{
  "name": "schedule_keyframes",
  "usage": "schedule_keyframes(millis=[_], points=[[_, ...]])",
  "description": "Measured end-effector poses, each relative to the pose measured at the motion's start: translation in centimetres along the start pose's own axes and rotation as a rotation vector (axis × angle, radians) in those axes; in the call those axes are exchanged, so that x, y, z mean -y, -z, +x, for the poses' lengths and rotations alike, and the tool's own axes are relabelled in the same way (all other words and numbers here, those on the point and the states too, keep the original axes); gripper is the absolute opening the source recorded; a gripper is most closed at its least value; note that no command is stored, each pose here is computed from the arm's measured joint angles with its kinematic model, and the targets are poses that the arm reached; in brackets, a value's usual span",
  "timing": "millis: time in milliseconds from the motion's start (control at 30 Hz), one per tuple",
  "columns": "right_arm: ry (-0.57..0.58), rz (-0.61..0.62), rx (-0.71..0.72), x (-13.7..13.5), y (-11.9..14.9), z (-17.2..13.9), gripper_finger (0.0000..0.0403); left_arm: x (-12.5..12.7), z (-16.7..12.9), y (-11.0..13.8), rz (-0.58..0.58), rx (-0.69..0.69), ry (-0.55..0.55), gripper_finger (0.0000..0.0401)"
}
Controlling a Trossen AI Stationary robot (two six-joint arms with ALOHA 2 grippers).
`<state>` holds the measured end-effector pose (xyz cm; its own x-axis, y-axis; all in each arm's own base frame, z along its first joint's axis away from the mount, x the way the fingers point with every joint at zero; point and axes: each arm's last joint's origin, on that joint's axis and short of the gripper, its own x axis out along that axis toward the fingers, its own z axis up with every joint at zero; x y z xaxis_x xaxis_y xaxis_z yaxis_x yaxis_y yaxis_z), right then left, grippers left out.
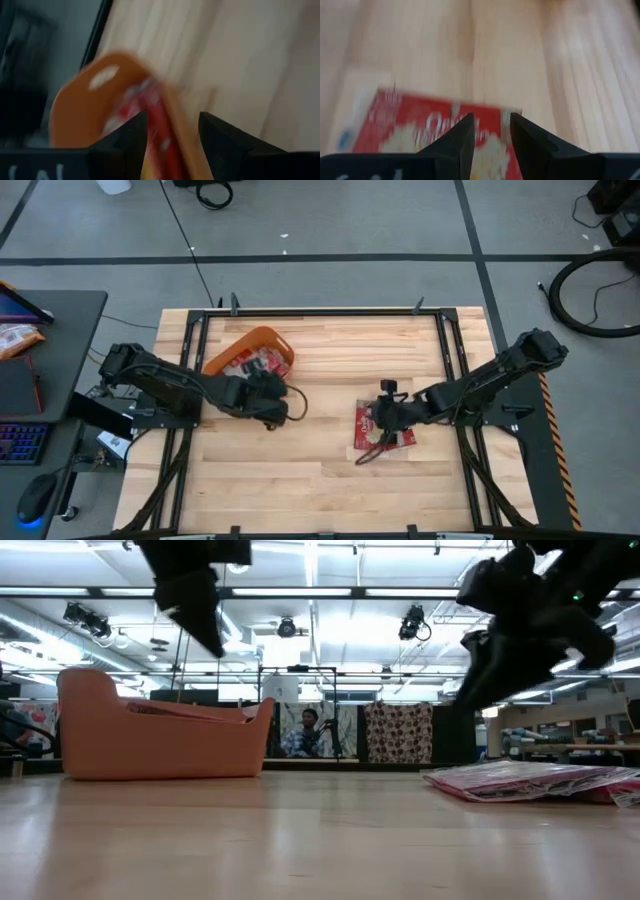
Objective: Sort popcorn bags into baskets
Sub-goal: Put the red popcorn bag into the orange bin
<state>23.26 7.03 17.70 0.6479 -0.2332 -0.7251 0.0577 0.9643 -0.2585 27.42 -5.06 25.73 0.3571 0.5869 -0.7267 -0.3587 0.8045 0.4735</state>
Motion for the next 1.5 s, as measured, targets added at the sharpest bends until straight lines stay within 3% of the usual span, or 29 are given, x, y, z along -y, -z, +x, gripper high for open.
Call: schedule_keyframes(millis=[233,367,533,667,800,967,1267,1500], points=[[0.044,-0.270,-0.302,-2.1,-0.7,-1.1,0.0131,2.5,1.9,-0.1,0.111,0.194,0.104,0.0182],[-0.027,-0.506,-0.455,-3.2,0.2,-0.7,0.0146,3.0,2.4,0.3,0.112,0.209,0.141,0.0182],[-0.098,-0.694,-0.496,-4.8,0.8,0.0,0.0197,3.5,1.9,0.8,0.128,0.199,0.151,0.0182],[-0.022,-0.903,-0.490,-5.9,1.5,0.3,0.0232,4.0,1.5,1.0,0.144,0.208,0.163,0.0182],[-0.001,-0.986,-0.496,-6.5,1.8,1.0,0.0236,4.1,1.3,1.1,0.135,0.211,0.170,0.0182],[-0.038,-1.016,-0.444,-7.2,1.6,2.0,0.0191,4.1,1.3,1.1,0.120,0.207,0.173,0.0182],[-0.080,-0.968,-0.383,-7.2,1.1,2.6,0.0023,4.4,-0.2,0.8,0.134,0.203,0.212,0.0183],[-0.029,-0.944,-0.356,-6.7,-0.2,2.2,0.0009,5.2,-1.3,0.5,0.108,0.255,0.241,0.0183]])
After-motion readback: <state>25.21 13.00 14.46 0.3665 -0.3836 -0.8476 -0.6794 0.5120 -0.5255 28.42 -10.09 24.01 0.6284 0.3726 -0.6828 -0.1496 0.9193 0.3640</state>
